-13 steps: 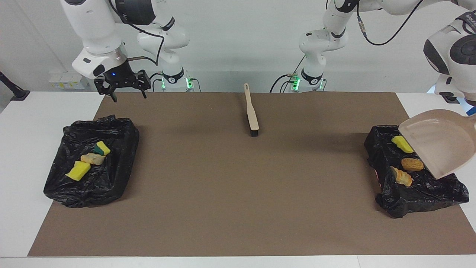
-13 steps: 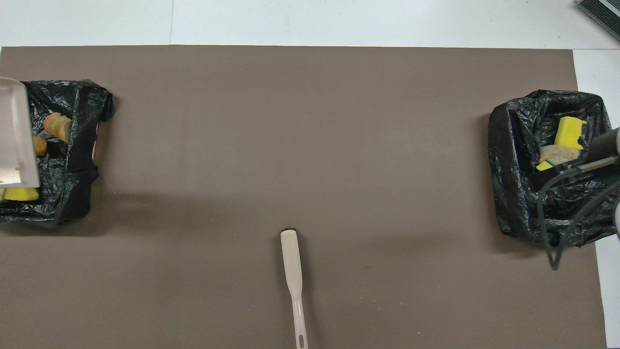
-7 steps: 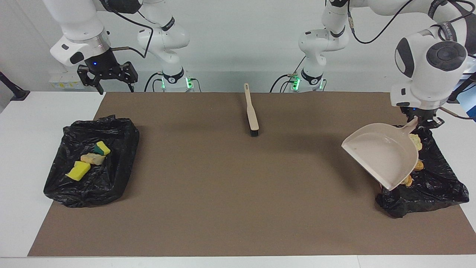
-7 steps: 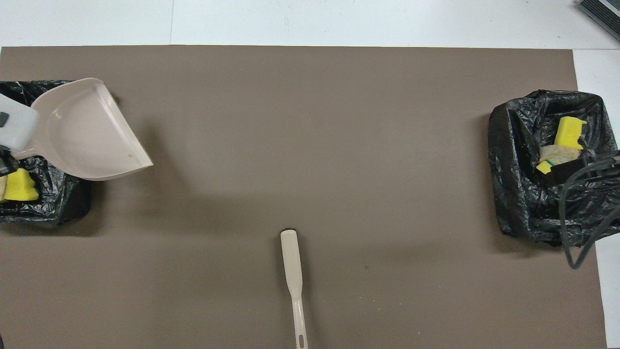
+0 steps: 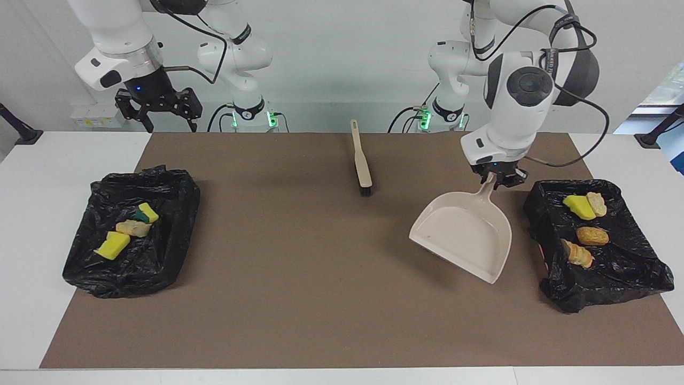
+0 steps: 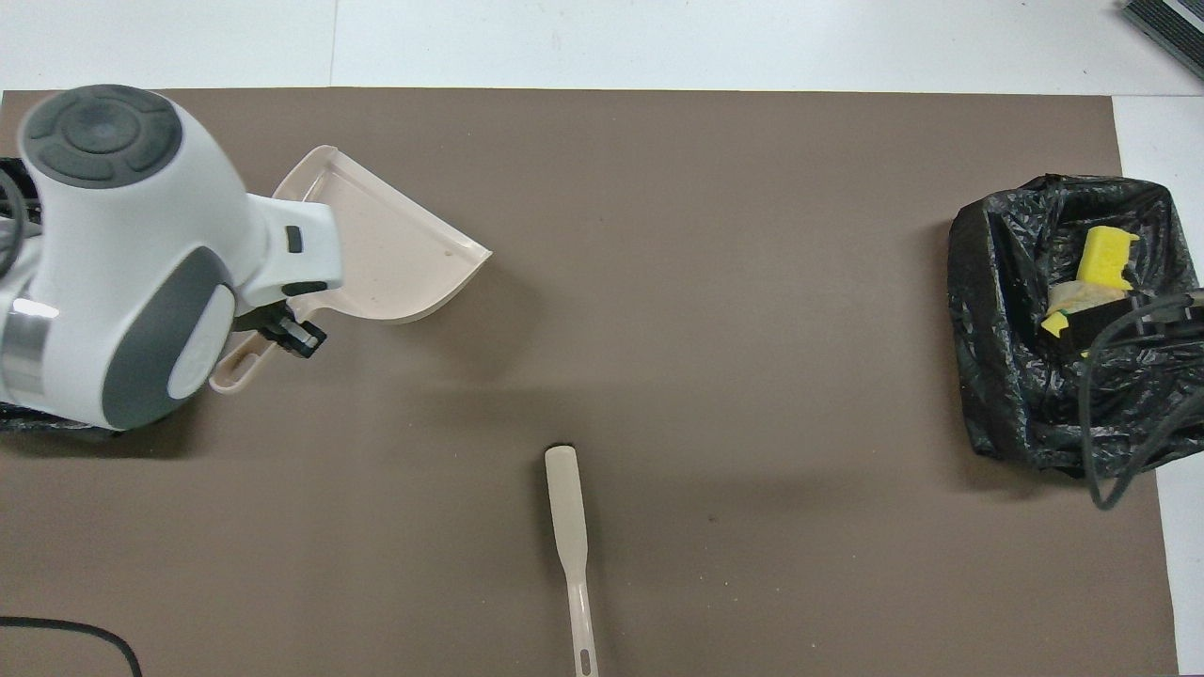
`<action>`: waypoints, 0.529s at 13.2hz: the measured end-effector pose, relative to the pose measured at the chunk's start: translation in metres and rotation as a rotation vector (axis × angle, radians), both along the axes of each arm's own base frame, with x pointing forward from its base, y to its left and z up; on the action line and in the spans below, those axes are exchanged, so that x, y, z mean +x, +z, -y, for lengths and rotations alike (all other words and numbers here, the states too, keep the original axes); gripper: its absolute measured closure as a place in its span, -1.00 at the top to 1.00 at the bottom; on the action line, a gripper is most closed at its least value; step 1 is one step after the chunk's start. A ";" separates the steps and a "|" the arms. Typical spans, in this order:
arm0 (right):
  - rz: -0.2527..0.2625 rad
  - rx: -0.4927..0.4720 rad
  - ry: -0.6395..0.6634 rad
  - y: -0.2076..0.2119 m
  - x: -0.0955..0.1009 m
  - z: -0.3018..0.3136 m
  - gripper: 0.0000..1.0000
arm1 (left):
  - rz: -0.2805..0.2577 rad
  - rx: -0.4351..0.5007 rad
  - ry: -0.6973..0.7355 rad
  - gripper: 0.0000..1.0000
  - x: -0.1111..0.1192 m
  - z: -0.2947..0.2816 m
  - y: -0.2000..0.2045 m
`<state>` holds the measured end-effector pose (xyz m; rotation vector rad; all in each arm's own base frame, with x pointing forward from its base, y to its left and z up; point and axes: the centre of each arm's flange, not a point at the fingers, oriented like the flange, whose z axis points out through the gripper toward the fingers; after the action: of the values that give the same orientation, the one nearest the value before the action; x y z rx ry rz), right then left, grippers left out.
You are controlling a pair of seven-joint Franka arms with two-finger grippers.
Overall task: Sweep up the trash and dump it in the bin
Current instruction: 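Bring the empty dustpan back to the table center with the left gripper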
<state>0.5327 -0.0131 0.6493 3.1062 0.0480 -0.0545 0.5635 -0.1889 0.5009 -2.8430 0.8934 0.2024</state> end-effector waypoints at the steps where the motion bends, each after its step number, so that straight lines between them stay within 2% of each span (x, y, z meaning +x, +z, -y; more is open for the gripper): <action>1: 0.001 0.000 -0.009 0.000 0.000 0.003 1.00 | 0.026 -0.016 0.051 -0.38 -0.004 0.028 -0.008; 4: 0.010 0.004 -0.043 0.006 -0.004 0.013 1.00 | 0.098 -0.052 0.181 -0.38 -0.015 0.106 -0.041; 7: 0.015 0.042 -0.058 0.008 -0.004 0.012 1.00 | 0.113 -0.140 0.347 -0.38 -0.026 0.162 -0.070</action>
<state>0.5284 -0.0252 0.6569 3.1493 -0.0425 -0.0315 0.5371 -0.3510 0.4314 -3.0854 0.4017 0.0168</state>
